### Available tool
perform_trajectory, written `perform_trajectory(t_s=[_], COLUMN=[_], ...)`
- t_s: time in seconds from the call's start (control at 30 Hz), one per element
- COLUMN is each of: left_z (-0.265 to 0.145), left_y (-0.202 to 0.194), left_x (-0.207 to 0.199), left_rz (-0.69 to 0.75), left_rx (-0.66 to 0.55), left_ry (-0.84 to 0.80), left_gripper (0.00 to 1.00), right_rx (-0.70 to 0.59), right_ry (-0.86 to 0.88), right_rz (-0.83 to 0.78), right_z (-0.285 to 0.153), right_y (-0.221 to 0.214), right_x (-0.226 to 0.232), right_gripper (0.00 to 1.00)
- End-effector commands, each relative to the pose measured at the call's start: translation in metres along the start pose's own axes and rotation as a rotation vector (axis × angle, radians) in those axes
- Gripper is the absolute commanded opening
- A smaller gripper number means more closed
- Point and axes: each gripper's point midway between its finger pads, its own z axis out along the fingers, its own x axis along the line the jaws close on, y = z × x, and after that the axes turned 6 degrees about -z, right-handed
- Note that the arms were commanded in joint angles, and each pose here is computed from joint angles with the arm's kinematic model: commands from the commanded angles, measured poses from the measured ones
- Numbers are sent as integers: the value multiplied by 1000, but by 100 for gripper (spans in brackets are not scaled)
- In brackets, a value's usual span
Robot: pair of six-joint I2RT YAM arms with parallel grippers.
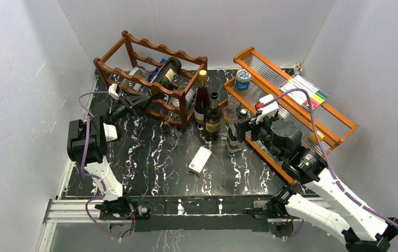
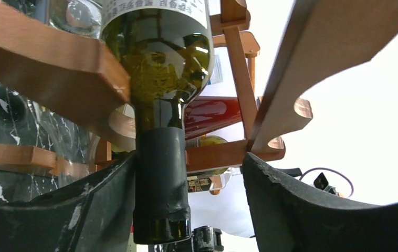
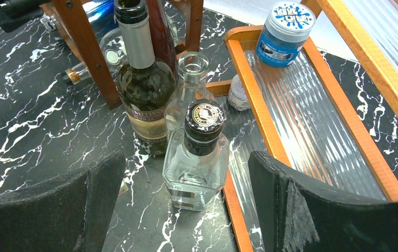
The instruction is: Take the wine bottle off the wine rack
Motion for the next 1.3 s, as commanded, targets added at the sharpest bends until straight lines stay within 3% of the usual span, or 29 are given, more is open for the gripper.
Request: perform_trajectory(t_s=[0.0,0.13,0.3,0.57,0.8,1.27], left_z=[-7,-10,-10,-12,-23,-54], left_y=[-12,-15,-10,-16,-34,-66], left_x=[-31,-24,-16,-33,-44,-47], left_rz=[173,149,126,204,272,221], left_rx=[46,60,50,68,48,40], left_ry=[-43,-10,6,-19,-34,-73], left_gripper=[68,57,31,1,0,0], right_rx=[-95,-93,-95,-95,-89,-105], right_ry=[0,-3,2,0,7,27], right_rz=[17,17,18,21,10,-20], right_z=[-2,-2,-1,-2,1,3], right_y=[32,31,31,30,30,42], right_x=[-2,-3,-2,-2,0,2], right_gripper=[98,98,98,98,98,98])
